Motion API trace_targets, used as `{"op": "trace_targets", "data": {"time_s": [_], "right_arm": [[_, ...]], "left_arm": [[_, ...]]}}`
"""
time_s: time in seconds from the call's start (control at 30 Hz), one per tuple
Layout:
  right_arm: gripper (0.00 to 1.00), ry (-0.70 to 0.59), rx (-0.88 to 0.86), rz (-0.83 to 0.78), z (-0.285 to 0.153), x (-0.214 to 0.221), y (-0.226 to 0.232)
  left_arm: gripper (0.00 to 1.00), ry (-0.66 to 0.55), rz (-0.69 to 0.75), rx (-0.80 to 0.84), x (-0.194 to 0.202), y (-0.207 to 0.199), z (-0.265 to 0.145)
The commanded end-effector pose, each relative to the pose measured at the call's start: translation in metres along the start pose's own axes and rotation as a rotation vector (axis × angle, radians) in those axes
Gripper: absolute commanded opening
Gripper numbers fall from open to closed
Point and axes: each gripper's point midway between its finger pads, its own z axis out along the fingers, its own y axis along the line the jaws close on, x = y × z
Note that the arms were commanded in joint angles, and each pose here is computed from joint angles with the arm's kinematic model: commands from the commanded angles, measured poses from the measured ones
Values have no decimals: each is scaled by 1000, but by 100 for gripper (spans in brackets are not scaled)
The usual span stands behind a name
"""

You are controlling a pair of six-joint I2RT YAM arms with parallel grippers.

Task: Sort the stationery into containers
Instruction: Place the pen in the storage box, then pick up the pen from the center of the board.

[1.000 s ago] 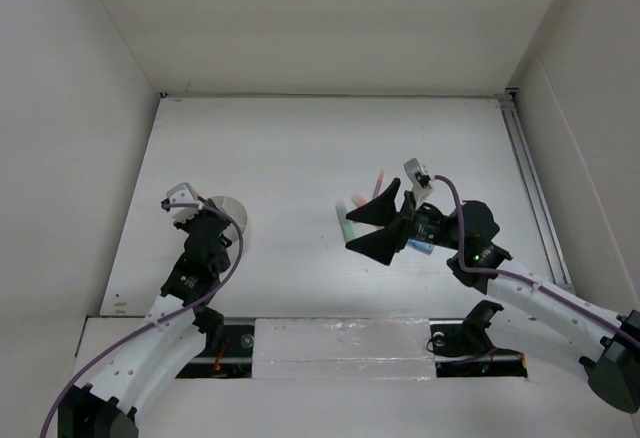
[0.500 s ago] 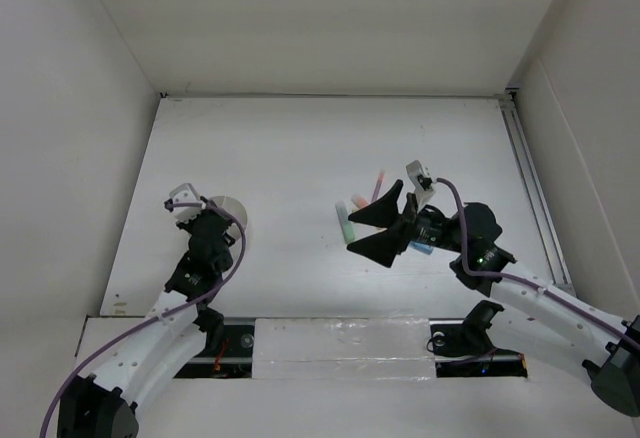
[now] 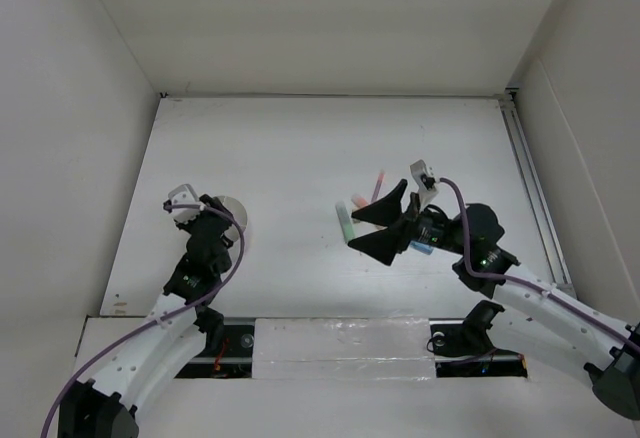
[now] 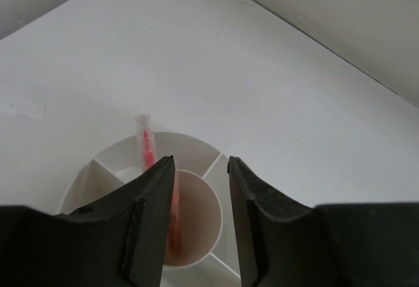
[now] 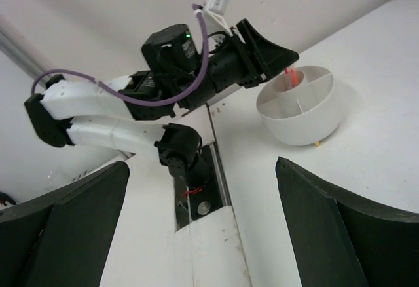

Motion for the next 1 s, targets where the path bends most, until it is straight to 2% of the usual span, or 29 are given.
{"op": "trace_targets", "data": {"time_s": [0.0, 0.1, 0.13, 0.17, 0.2, 0.23, 0.27, 0.37, 0.4, 0.47, 0.5, 0.57, 0.63, 0.67, 0.73, 0.8, 0.83, 0.87, 0.9, 0.97], "right_arm": [[100, -50, 71, -18, 1, -15, -9], [100, -87, 284, 25, 0, -26, -44], [100, -81, 365, 56, 1, -22, -62], [100, -82, 508, 87, -6, -18, -88], [100, -94, 568, 99, -6, -24, -96], [100, -82, 646, 138, -7, -17, -113], [100, -59, 720, 159, -13, -8, -126], [100, -114, 923, 223, -29, -6, -164], [100, -143, 1053, 239, -49, -3, -185], [100, -193, 1186, 329, -64, 2, -207], [100, -175, 1245, 344, -74, 11, -217], [100, -193, 1280, 353, -77, 1, -232], [100, -143, 1361, 369, -84, 13, -254], [100, -155, 1359, 359, -77, 2, -259], [100, -95, 1390, 370, -76, 13, -281], [97, -97, 1395, 368, -68, 0, -295], [96, -65, 1444, 375, -72, 10, -310], [96, -39, 1497, 367, -80, 11, -318], [94, -60, 1505, 354, -71, -4, -323], [94, 32, 1624, 336, -85, 14, -340]], "left_arm": [[35, -16, -42, 73, -14, -17, -2], [42, 0, -51, 158, -28, -38, -8], [47, 0, -60, 184, -34, -43, -11], [60, 0, -84, 208, -44, -51, -14], [72, 8, -103, 230, -47, -58, -16], [100, 8, -109, 248, -50, -62, -18], [100, 12, -139, 283, -56, -72, -20], [100, 35, -179, 302, -65, -81, -24], [100, 33, -247, 319, -80, -89, -28], [100, 71, -294, 332, -89, -97, -35], [100, 90, -310, 360, -103, -105, -43], [100, 98, -335, 428, -117, -116, -54], [100, 103, -371, 537, -134, -128, -74], [100, 110, -399, 566, -137, -131, -81], [100, 125, -518, 634, -151, -135, -100], [100, 123, -530, 726, -156, -140, -116], [100, 72, -516, 806, -171, -144, -129], [100, 104, -500, 845, -164, -148, -135], [100, 93, -487, 867, -170, -150, -139], [100, 91, -445, 858, -179, -150, -142]]}}
